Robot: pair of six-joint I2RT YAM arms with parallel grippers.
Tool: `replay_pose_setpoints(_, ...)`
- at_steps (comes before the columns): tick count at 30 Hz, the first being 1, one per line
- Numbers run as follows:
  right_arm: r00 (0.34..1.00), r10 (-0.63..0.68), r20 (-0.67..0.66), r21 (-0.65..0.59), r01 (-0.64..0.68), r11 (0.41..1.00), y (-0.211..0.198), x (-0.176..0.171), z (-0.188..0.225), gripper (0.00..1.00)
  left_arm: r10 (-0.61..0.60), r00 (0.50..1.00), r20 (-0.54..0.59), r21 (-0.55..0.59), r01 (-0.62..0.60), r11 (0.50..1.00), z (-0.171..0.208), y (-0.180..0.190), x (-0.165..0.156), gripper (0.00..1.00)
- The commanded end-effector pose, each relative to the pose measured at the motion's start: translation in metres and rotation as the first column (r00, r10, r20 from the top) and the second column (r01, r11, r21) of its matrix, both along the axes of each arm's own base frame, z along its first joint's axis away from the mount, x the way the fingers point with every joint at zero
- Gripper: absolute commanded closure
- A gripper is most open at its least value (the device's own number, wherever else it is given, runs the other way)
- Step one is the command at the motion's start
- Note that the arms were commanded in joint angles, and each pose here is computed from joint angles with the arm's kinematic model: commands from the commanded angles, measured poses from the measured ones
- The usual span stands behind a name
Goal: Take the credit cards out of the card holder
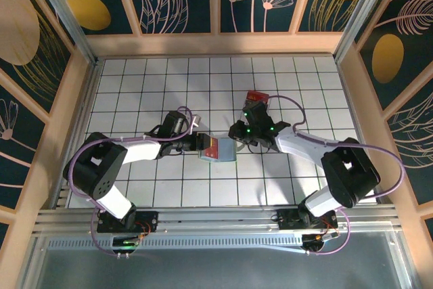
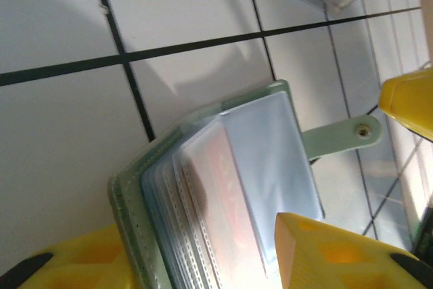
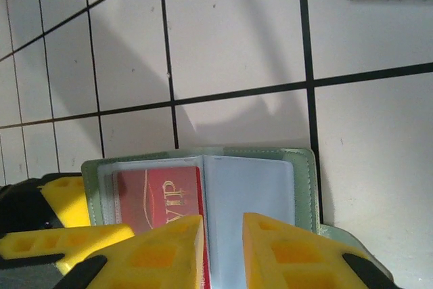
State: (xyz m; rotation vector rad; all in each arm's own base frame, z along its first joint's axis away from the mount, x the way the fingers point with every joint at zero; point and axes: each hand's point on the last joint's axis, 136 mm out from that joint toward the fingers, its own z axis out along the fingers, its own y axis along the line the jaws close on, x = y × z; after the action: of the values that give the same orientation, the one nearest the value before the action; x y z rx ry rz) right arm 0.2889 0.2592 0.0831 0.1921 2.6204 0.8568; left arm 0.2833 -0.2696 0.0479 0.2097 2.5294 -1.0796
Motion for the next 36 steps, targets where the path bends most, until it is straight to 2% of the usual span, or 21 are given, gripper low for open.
replay_pose_setpoints(1, 1.000, 0.017, -0.010, 0.029, -0.017, 0.999, 0.008, -0.002, -0.003, 0.78, 0.029, 0.998, 0.058, 0.084, -0.034, 0.996, 0.006, 0.010, 0.011, 0.49)
replay_pose_setpoints(5, 1.000, 0.023, -0.010, 0.029, -0.023, 0.999, 0.010, -0.003, -0.004, 0.79, 0.077, 0.993, 0.088, 0.152, -0.090, 0.984, 0.011, 0.025, 0.014, 0.42)
replay_pose_setpoints(12, 0.999, 0.049, 0.011, 0.028, -0.049, 0.998, 0.020, -0.005, 0.003, 0.79, 0.163, 0.980, 0.114, 0.201, -0.183, 0.962, 0.025, 0.047, 0.011, 0.38)
replay_pose_setpoints(20, 0.995, 0.093, 0.034, 0.046, -0.094, 0.994, 0.039, -0.012, 0.015, 0.75, 0.263, 0.957, 0.122, 0.125, -0.278, 0.952, 0.035, 0.062, -0.006, 0.38)
replay_pose_setpoints(28, 0.990, 0.140, 0.027, 0.062, -0.142, 0.988, 0.056, -0.021, 0.013, 0.73, 0.268, 0.959, 0.089, 0.075, -0.275, 0.959, 0.026, 0.055, -0.025, 0.28)
replay_pose_setpoints(36, 0.989, 0.143, -0.045, 0.061, -0.141, 0.988, 0.058, -0.030, -0.011, 0.73, 0.242, 0.969, 0.047, 0.054, -0.244, 0.968, 0.013, 0.048, -0.031, 0.31)
